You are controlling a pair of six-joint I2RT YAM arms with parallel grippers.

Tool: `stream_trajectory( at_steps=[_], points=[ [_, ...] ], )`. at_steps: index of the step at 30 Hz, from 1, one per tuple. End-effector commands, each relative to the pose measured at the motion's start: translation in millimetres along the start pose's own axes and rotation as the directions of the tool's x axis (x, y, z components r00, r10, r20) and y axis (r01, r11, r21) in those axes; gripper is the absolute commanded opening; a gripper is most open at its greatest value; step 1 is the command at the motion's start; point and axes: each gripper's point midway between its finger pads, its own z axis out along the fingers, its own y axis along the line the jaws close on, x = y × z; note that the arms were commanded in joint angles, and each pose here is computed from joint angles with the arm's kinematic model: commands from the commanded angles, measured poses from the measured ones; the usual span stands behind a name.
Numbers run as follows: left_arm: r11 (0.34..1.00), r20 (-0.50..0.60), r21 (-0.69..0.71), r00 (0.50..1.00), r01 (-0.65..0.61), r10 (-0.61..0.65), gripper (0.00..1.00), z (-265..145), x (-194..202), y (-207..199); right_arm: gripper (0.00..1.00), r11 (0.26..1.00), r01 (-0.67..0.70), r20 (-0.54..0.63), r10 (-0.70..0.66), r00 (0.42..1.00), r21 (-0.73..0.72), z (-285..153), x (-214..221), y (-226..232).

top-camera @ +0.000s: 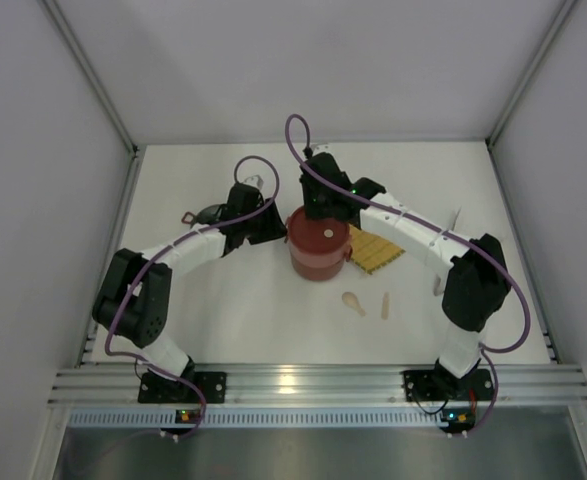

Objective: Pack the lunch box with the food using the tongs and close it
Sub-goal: Close the fastener on the packing box.

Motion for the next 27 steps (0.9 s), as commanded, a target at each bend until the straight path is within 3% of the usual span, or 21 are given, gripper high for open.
stream_trajectory(
  at_steps=[1,6,18,23,27],
  points=[
    [1.0,0.035,0.022,0.999,-0.012,0.011,0.54,4,-9,-15,0.24,0.999,0.028,-0.083,-0.024,0.996,0.041,9,22,-14],
    [1.0,0.032,0.01,0.999,-0.01,0.01,0.54,4,-10,-14,0.23,0.998,0.03,-0.083,-0.026,0.996,0.051,8,23,-17],
    [0.991,0.11,-0.137,0.994,0.007,0.008,0.54,-8,-32,4,0.24,0.991,-0.089,0.204,0.067,0.977,0.104,-76,-61,-36],
    [0.987,0.11,-0.159,0.994,0.002,0.016,0.55,-10,-33,8,0.24,0.97,-0.177,0.207,0.14,0.968,0.17,-104,-43,-68],
    [0.987,0.106,-0.158,0.994,-0.003,0.02,0.55,-10,-32,9,0.24,0.951,-0.223,0.154,0.192,0.969,0.214,-97,7,-90]
  ],
)
